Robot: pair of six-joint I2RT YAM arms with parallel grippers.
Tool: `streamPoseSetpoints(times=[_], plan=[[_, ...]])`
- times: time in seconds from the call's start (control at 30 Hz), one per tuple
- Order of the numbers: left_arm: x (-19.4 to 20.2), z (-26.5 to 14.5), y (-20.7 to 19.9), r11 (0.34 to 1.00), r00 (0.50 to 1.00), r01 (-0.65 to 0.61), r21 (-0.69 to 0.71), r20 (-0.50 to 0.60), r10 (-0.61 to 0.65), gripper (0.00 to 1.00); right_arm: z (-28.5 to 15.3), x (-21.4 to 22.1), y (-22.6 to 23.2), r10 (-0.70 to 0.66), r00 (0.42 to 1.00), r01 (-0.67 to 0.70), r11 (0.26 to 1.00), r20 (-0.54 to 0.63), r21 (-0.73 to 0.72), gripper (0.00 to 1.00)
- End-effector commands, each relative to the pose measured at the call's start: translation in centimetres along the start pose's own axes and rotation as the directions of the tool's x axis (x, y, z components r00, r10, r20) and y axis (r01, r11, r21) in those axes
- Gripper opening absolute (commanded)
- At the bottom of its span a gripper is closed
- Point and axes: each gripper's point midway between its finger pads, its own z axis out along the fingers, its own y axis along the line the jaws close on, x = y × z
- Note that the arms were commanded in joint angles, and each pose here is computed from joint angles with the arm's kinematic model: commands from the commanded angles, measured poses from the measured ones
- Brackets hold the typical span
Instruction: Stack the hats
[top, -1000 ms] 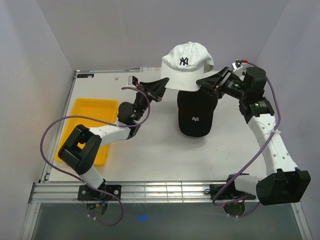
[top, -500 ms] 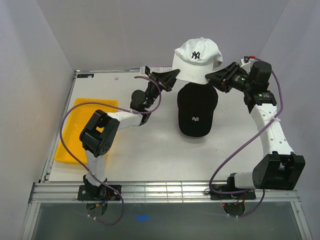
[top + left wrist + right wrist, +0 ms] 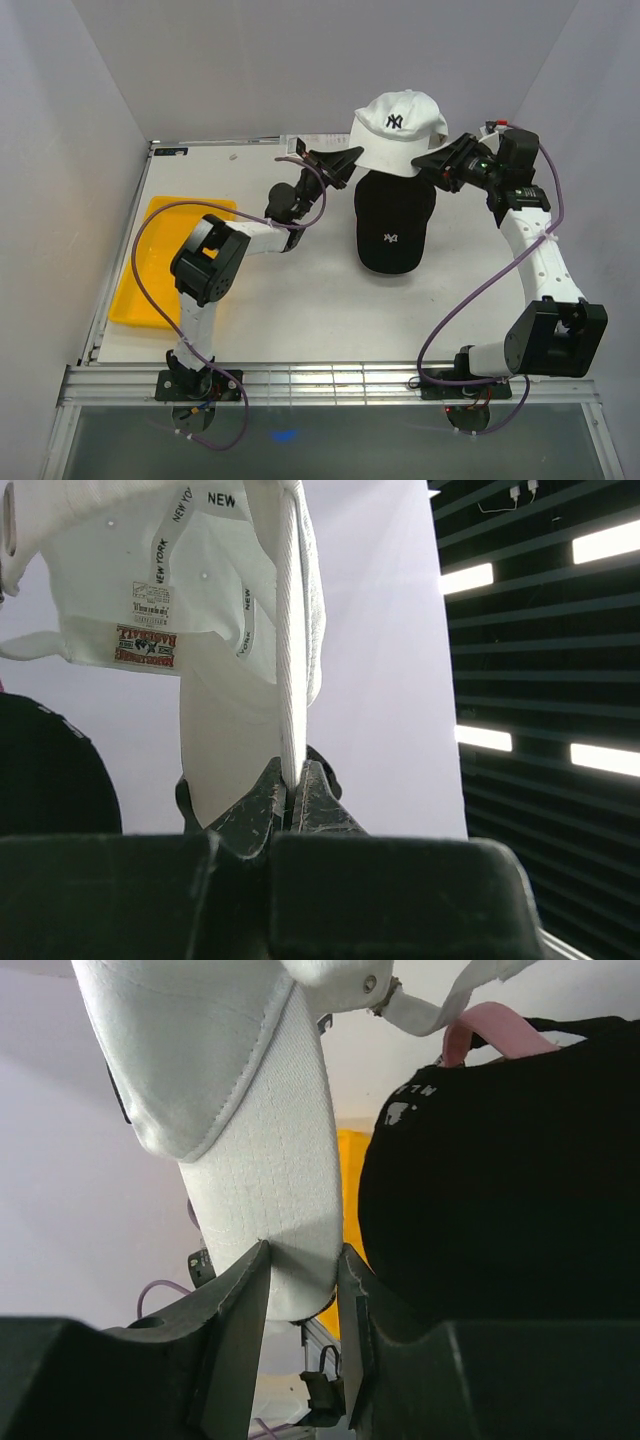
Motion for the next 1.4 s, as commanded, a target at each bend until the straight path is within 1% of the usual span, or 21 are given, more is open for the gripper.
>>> streamPoseSetpoints(times=[0.0, 0.2, 0.43, 0.6, 0.93, 1.37], plan=[[7.6, -1.7, 3.0, 0.995, 0.958, -0.008, -0.100, -0.287, -0.021, 0.00, 0.2, 3.9, 2.2, -0.089, 0.985, 0.072, 0.990, -0.149, -0.120, 0.36], [7.9, -2.8, 3.6, 0.994, 0.955, -0.005, -0.110, -0.294, -0.028, 0.00, 0.2, 4.5, 1.2, -0.090, 0.984, 0.074, 0.992, -0.157, -0.105, 0.36], [9.6, -4.0, 3.7, 0.995, 0.946, 0.006, -0.103, -0.322, -0.039, 0.00, -0.3, 5.2, 0.8, -0.100, 0.981, 0.084, 0.991, -0.164, -0.102, 0.36], [10.3, -5.4, 4.4, 0.992, 0.945, 0.007, -0.126, -0.323, -0.047, 0.00, -0.8, 5.6, 0.8, -0.110, 0.981, 0.094, 0.990, -0.161, -0.102, 0.36], [13.0, -6.6, 4.9, 0.992, 0.929, 0.013, -0.123, -0.365, -0.057, 0.00, -2.0, 5.8, 0.6, -0.126, 0.982, 0.113, 0.989, -0.143, -0.093, 0.36], [14.9, -8.9, 6.2, 0.988, 0.925, 0.020, -0.153, -0.371, -0.076, 0.00, -3.1, 7.2, -0.9, -0.125, 0.981, 0.115, 0.991, -0.151, -0.071, 0.37]])
